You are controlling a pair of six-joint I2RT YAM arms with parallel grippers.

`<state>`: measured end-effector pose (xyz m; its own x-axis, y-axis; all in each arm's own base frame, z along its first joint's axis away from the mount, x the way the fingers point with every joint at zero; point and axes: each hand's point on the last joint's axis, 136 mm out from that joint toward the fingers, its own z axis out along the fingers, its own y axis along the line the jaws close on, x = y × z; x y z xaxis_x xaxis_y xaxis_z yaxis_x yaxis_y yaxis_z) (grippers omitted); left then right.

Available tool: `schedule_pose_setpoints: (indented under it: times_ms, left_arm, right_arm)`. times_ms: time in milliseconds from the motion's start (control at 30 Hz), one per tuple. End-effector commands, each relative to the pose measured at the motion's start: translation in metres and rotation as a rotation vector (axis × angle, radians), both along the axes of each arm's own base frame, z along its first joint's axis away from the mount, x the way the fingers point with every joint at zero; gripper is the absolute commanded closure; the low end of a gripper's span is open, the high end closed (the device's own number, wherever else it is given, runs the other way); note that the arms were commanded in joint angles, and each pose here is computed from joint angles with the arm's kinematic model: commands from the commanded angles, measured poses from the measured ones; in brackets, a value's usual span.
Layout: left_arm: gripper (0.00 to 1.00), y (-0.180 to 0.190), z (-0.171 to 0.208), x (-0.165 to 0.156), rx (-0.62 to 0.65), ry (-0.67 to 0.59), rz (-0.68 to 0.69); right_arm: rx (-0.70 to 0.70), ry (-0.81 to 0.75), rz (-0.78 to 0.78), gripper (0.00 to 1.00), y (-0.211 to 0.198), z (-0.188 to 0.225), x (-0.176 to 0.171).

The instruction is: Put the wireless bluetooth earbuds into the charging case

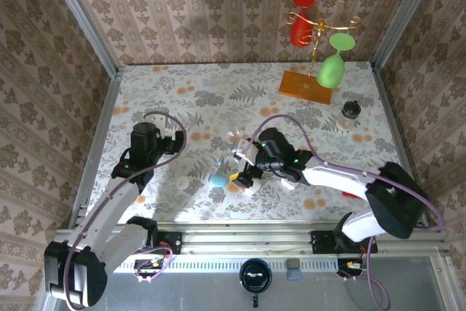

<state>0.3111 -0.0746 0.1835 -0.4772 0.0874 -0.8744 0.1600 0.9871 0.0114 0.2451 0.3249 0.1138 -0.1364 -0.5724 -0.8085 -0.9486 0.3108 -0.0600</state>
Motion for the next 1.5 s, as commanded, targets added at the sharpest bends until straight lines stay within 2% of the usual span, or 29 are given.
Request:
schedule_pose_setpoints:
  times_ms: [0, 200, 367, 700, 1000, 1233, 1367, 1467]
  left_arm:
    - [0.0, 0.008, -0.019, -0.014, -0.002, 0.075, 0.038]
    - [0.0, 0.006, -0.022, -0.017, -0.006, 0.095, 0.024]
    - [0.0, 0.006, -0.023, -0.017, -0.001, 0.1, 0.025]
    - [0.0, 0.006, -0.025, -0.02, -0.004, 0.11, 0.025]
    - [0.0, 0.004, -0.024, -0.021, -0.01, 0.111, 0.012]
    - [0.0, 0.005, -0.025, -0.022, -0.005, 0.114, 0.014]
    - [0.0, 0.004, -0.024, -0.021, -0.008, 0.111, 0.012]
    - [0.0, 0.004, -0.022, -0.021, -0.007, 0.107, 0.011]
  right_arm:
    - [-0.008, -0.009, 0.11, 0.02, 0.022, -0.012, -0.011]
    - [-0.072, 0.01, 0.179, 0.02, 0.04, -0.049, -0.012]
    - [-0.121, 0.02, 0.219, 0.07, 0.05, -0.071, -0.012]
    - [-0.159, 0.031, 0.24, 0.34, 0.06, -0.09, -0.013]
    - [-0.215, 0.035, 0.242, 0.34, 0.05, -0.096, -0.014]
    - [-0.234, 0.035, 0.237, 0.53, 0.048, -0.098, -0.012]
    - [-0.25, 0.045, 0.237, 0.53, 0.046, -0.101, -0.012]
    - [-0.255, 0.048, 0.239, 0.59, 0.045, -0.101, -0.011]
